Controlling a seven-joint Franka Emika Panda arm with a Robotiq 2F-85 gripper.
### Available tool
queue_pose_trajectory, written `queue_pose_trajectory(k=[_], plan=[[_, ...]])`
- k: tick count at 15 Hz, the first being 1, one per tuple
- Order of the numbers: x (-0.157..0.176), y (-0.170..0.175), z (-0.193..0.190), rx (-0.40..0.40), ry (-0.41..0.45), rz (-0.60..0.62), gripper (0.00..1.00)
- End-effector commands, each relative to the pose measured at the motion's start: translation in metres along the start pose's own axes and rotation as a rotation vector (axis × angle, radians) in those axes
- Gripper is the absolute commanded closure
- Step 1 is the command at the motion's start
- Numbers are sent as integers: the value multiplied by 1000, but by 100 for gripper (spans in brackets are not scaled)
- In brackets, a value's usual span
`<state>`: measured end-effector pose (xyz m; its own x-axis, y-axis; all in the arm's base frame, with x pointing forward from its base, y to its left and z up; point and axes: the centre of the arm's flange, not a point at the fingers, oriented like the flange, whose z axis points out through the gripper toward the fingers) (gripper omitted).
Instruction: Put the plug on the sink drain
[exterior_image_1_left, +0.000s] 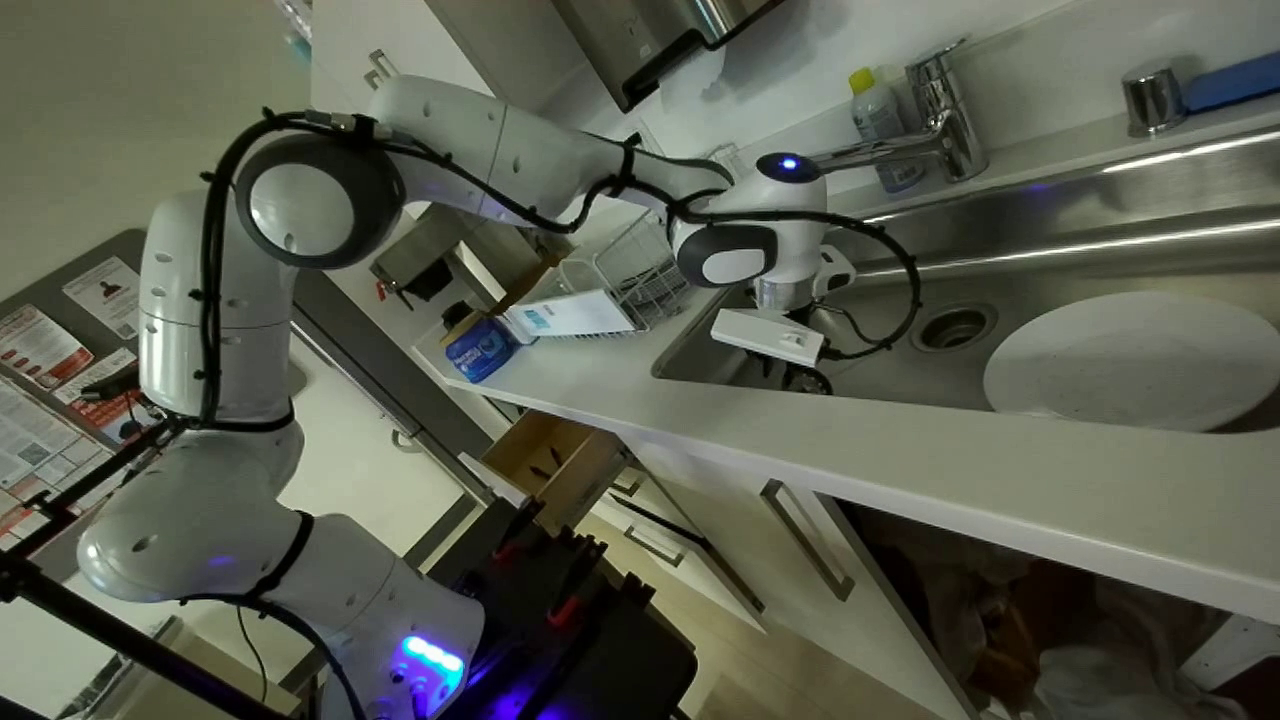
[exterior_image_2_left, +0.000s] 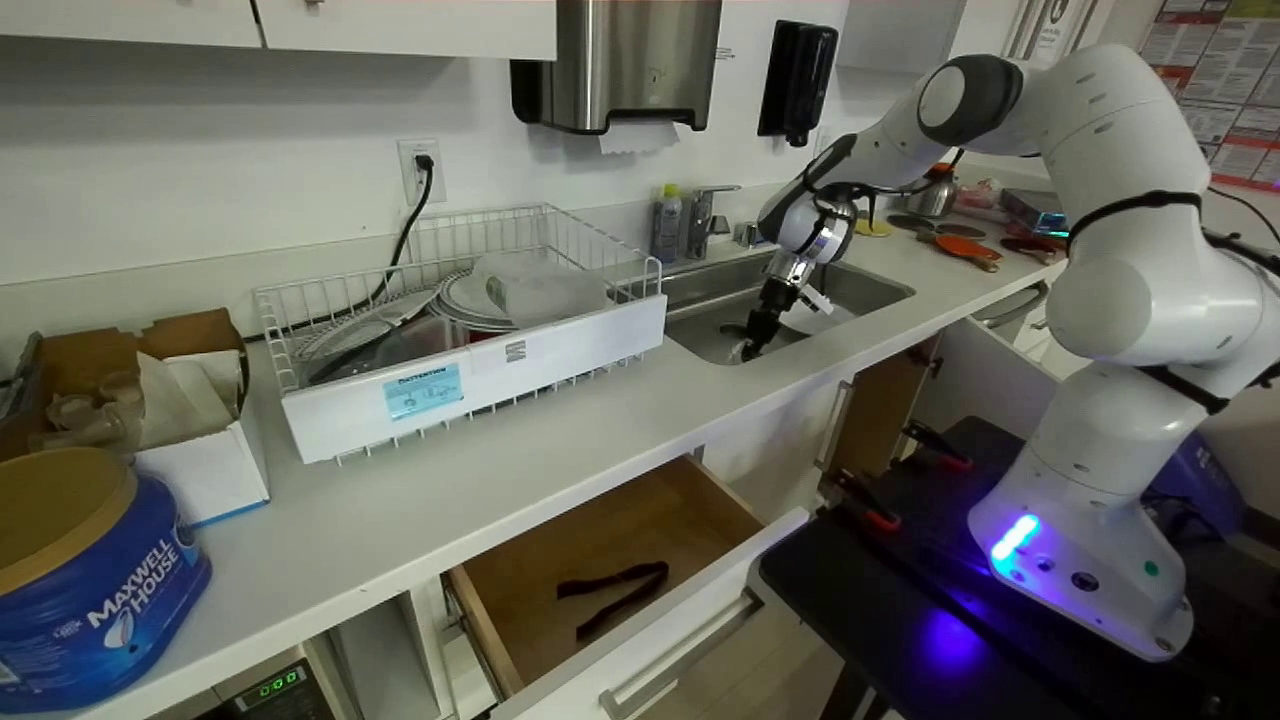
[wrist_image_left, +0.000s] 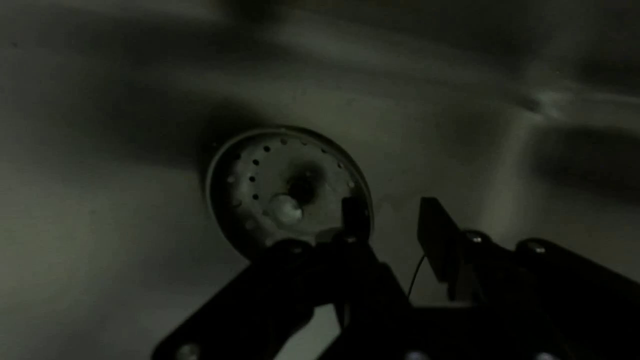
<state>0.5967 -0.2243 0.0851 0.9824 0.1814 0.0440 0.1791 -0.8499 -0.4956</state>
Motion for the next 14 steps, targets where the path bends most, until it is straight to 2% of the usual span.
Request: queue_pose_trajectory(k=[1,3,6,10,14], plan=[[3,-2,-1,31,8,6,97],[3,-1,-2,31,7,6,100],[2,0,-14,20,8,10,99],[5,-8,-54,-97,58,-22,99],[26,-4,-85,-203,68,-103,98]])
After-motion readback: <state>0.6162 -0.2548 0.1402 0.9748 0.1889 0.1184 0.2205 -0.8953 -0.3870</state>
